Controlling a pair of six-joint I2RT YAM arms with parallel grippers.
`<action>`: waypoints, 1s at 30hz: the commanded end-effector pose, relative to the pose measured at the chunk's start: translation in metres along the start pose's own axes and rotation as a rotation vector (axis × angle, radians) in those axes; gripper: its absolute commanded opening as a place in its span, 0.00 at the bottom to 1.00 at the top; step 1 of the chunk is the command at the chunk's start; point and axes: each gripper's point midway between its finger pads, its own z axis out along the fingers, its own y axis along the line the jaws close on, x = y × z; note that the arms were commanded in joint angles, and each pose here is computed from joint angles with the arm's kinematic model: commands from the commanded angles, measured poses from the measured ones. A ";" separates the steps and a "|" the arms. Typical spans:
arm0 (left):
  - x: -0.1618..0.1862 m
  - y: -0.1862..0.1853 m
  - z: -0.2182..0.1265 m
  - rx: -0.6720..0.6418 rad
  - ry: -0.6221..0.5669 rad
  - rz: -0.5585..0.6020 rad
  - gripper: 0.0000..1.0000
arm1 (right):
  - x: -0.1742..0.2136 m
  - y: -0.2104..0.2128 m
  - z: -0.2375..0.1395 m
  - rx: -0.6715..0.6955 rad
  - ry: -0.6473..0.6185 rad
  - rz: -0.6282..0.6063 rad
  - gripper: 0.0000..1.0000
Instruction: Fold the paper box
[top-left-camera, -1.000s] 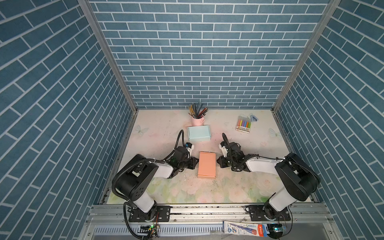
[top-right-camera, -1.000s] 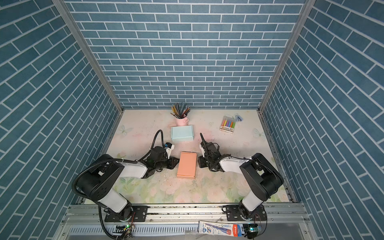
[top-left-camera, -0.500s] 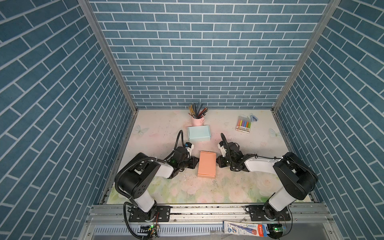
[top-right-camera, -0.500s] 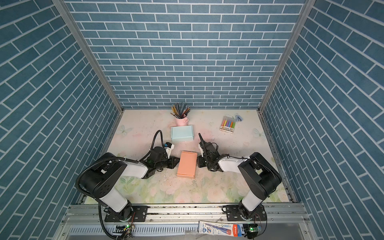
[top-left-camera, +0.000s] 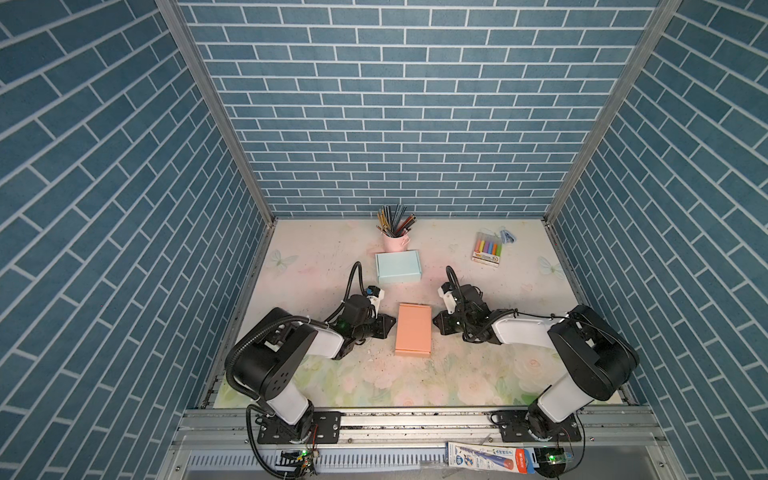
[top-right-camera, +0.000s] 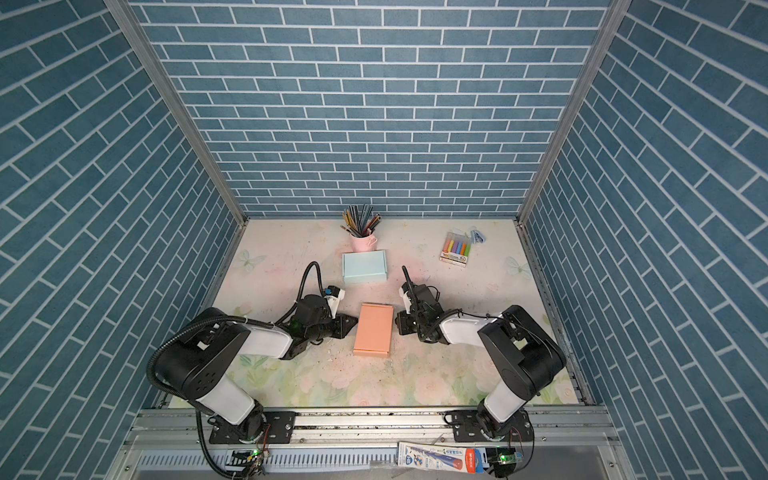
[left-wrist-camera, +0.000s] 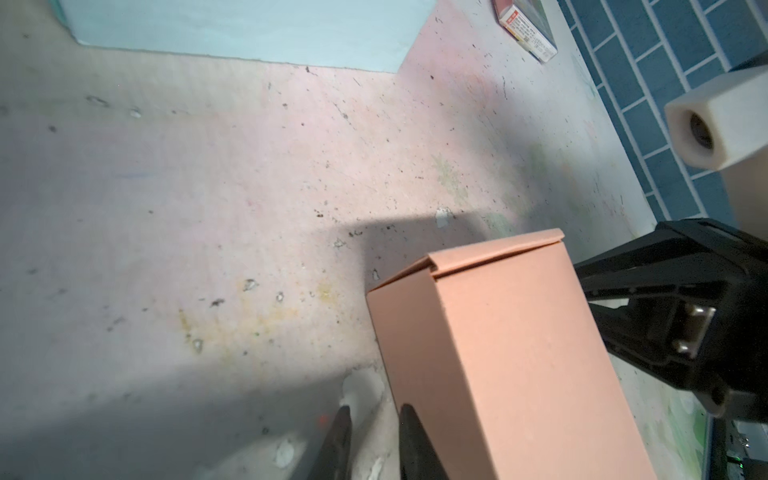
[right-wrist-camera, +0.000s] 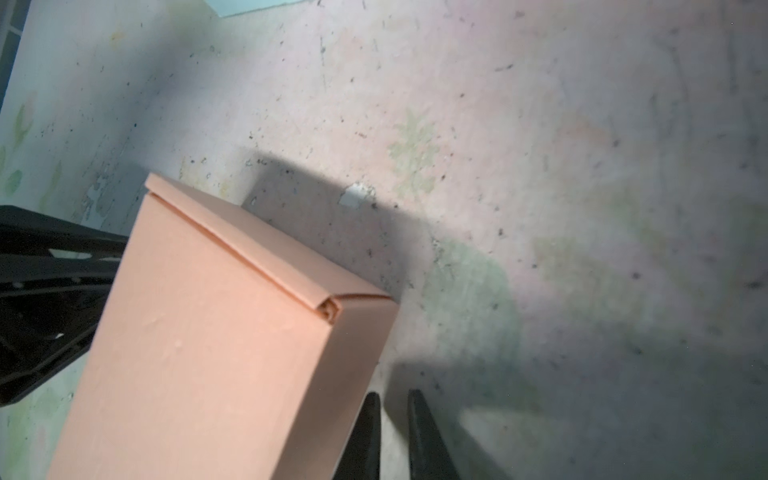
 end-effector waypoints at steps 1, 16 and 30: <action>0.008 0.018 -0.004 -0.051 0.035 -0.015 0.23 | 0.003 -0.008 -0.002 0.015 0.018 -0.015 0.16; -0.017 0.003 0.012 0.004 0.008 -0.017 0.23 | -0.022 0.006 0.011 -0.016 -0.013 -0.031 0.16; -0.021 -0.017 0.025 0.040 0.012 0.001 0.23 | -0.019 0.018 0.015 -0.042 -0.006 -0.041 0.16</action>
